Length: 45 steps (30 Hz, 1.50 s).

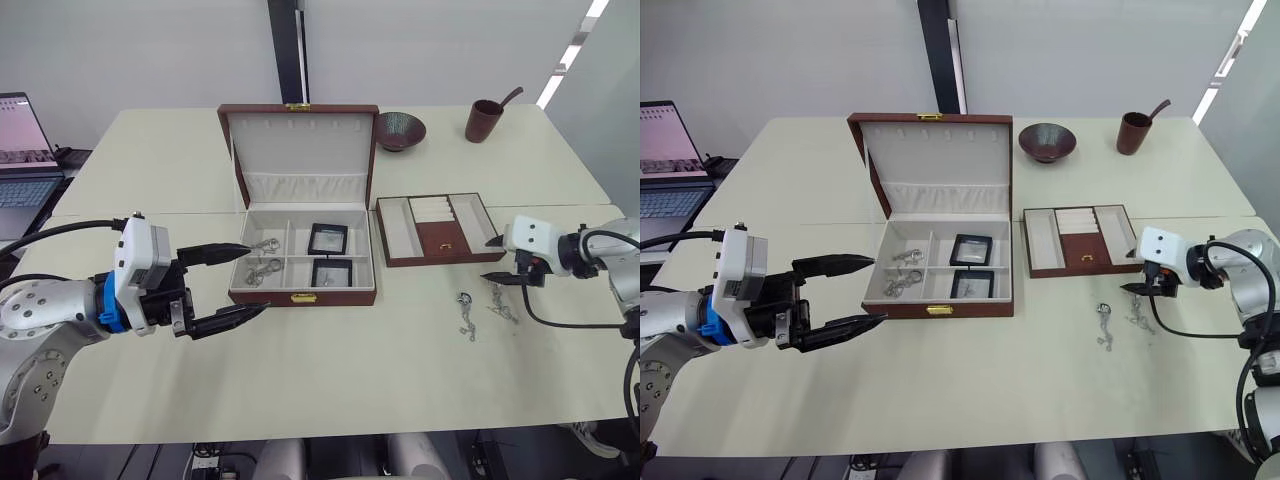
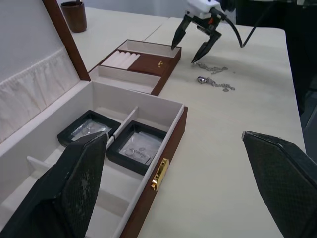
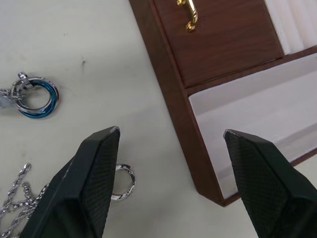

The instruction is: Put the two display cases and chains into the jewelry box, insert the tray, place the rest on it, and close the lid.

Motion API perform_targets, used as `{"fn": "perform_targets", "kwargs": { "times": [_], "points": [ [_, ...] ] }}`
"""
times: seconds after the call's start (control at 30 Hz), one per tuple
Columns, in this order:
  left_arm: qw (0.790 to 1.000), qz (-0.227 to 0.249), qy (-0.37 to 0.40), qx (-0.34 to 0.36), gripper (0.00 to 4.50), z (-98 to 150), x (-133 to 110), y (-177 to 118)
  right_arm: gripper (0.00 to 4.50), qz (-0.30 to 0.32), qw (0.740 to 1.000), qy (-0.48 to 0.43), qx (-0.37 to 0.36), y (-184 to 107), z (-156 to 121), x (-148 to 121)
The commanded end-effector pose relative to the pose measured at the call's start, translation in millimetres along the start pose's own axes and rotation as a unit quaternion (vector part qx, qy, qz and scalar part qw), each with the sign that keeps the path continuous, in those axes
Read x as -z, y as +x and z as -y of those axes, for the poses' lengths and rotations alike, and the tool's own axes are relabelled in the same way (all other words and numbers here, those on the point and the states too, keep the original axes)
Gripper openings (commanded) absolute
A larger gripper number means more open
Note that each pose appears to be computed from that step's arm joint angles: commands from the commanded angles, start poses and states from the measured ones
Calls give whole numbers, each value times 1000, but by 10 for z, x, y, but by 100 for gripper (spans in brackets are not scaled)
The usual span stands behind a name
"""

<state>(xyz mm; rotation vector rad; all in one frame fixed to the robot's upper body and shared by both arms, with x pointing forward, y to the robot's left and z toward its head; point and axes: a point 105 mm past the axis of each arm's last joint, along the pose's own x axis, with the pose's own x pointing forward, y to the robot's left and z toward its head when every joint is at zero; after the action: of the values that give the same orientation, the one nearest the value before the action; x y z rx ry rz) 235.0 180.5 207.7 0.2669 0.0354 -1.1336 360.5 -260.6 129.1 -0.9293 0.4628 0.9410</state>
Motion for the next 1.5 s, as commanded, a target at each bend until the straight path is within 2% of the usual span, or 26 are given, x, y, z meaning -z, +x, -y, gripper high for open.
{"fn": "perform_targets", "kwargs": {
  "times": [0.03,0.13,0.17,0.4,0.63,0.8,1.03,1.17,1.27,1.5],
  "points": [
    [1000,7,13,9,450,30,-73,29,356,-2,1000,-16,22,4,122,-47],
    [1000,10,14,9,450,23,-77,30,356,3,1000,-8,20,52,134,-40],
    [1000,10,14,8,450,20,-77,29,337,4,1000,-7,18,59,135,-37],
    [1000,13,12,3,450,2,-65,10,158,23,1000,-7,5,71,120,-65],
    [1000,18,11,-11,450,-70,-47,-52,3,30,1000,-11,0,13,120,-76],
    [999,22,13,-21,450,-123,-81,-80,1,36,999,-6,-6,-134,120,-96],
    [999,-4,13,-37,450,-193,-49,-206,1,38,999,5,-28,-517,58,-225],
    [997,-26,12,-73,450,-280,1,-385,1,18,998,4,-66,-853,-158,-364],
    [995,-43,4,-87,450,-294,82,-502,1,11,997,3,-82,-969,-303,-488],
    [989,-70,4,-126,450,-376,206,-739,1,45,990,-19,-130,-959,-639,-943]
  ]
}}
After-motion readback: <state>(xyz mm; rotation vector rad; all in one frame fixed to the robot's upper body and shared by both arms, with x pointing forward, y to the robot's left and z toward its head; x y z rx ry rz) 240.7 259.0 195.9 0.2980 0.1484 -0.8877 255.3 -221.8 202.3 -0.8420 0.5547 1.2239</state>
